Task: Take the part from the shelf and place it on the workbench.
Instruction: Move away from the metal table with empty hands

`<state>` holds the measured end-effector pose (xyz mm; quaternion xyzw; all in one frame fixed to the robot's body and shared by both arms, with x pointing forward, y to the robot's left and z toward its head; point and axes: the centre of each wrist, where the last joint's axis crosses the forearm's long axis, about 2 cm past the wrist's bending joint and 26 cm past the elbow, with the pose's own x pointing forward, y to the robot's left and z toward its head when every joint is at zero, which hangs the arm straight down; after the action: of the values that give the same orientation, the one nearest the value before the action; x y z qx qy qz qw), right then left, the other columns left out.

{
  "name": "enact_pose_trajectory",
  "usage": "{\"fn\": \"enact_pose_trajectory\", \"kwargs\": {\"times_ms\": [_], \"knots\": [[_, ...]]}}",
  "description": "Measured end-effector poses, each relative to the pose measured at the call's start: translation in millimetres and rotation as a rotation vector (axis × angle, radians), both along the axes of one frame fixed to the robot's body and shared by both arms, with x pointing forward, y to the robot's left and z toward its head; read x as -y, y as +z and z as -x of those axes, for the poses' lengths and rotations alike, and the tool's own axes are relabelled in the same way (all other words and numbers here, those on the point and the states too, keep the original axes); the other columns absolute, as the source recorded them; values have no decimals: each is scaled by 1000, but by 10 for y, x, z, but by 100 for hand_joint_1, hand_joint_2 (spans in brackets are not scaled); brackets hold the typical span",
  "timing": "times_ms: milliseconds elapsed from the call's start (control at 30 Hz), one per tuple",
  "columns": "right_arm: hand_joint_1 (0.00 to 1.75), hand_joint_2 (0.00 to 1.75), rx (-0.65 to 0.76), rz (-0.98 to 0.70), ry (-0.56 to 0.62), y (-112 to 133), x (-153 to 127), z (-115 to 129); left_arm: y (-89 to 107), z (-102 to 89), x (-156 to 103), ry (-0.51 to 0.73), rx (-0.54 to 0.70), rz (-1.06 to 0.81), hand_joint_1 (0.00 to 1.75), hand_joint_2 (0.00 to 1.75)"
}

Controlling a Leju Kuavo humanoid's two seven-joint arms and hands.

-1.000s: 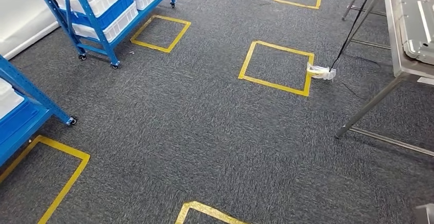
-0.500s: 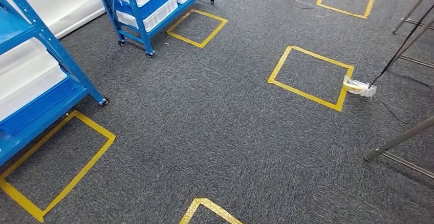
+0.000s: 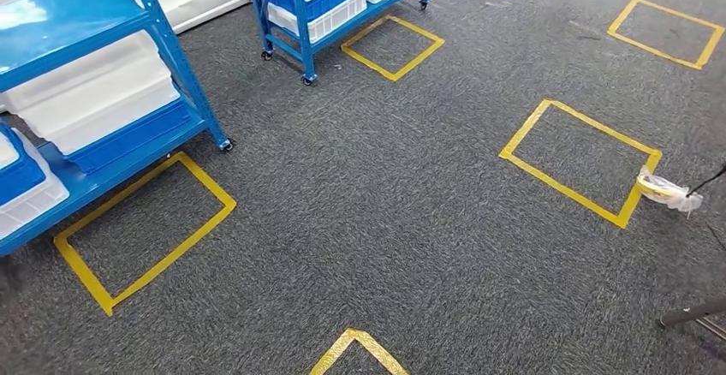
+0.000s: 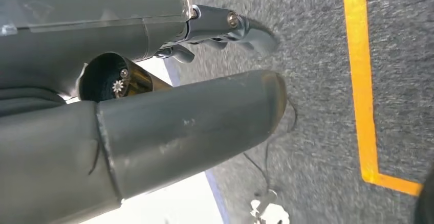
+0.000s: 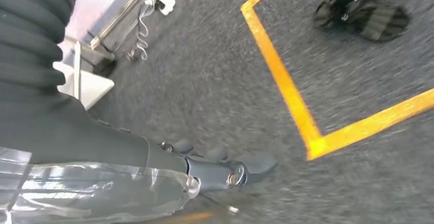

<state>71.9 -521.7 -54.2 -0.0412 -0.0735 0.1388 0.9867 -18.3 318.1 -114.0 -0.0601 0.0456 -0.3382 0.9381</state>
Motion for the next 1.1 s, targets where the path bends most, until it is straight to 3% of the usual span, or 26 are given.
{"fn": "enact_pose_trajectory", "kwargs": {"times_ms": [467,1100], "knots": [[0,175,-2,21,124,6,5,-25,4,-21,42,126,3,4,0,0],[0,175,13,-4,180,19,-47,-191,6,-57,58,102,-22,-14,0,0]]}}
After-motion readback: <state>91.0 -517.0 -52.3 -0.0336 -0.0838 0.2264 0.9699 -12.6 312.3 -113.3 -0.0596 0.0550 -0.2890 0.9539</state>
